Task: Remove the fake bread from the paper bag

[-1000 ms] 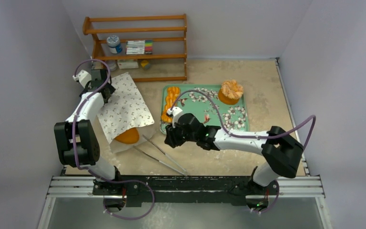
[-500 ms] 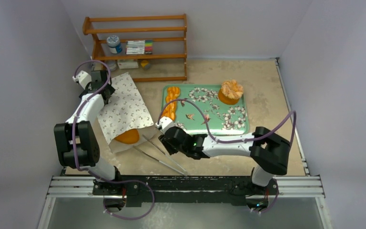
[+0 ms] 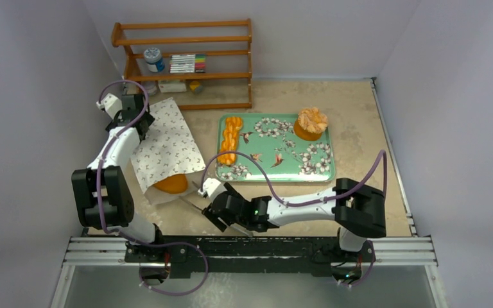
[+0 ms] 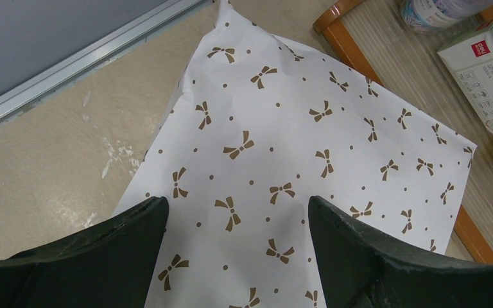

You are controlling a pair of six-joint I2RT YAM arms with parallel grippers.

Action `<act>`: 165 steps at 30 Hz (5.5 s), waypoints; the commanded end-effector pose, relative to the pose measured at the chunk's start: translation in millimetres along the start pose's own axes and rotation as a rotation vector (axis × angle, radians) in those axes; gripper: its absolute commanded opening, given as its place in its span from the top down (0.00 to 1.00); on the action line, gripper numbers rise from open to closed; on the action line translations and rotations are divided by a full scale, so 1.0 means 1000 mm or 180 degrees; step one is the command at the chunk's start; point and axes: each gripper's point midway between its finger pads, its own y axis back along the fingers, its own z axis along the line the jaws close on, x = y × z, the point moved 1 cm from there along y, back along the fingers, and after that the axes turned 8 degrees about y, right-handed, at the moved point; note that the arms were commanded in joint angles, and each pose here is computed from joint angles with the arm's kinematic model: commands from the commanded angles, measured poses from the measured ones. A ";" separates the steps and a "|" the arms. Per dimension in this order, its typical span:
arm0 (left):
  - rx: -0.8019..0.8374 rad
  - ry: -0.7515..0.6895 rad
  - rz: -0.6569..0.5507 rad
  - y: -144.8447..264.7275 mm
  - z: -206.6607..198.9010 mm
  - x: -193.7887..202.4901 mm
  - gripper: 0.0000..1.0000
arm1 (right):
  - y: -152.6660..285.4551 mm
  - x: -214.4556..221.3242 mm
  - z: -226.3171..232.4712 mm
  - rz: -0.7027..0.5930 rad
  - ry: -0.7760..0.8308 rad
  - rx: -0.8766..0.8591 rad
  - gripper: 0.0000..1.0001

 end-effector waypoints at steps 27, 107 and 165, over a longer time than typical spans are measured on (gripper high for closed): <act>0.0138 0.0070 -0.0098 0.007 -0.009 -0.008 0.19 | -0.022 0.023 0.019 -0.0029 0.0231 -0.0067 0.42; 0.0208 0.0059 -0.0091 0.012 -0.024 -0.007 0.19 | 0.000 -0.012 -0.001 -0.0317 -0.0861 -0.1068 0.48; 0.0272 0.0043 -0.0041 0.008 -0.026 0.004 0.19 | -0.048 -0.065 -0.025 -0.0276 -0.1539 -0.1935 0.81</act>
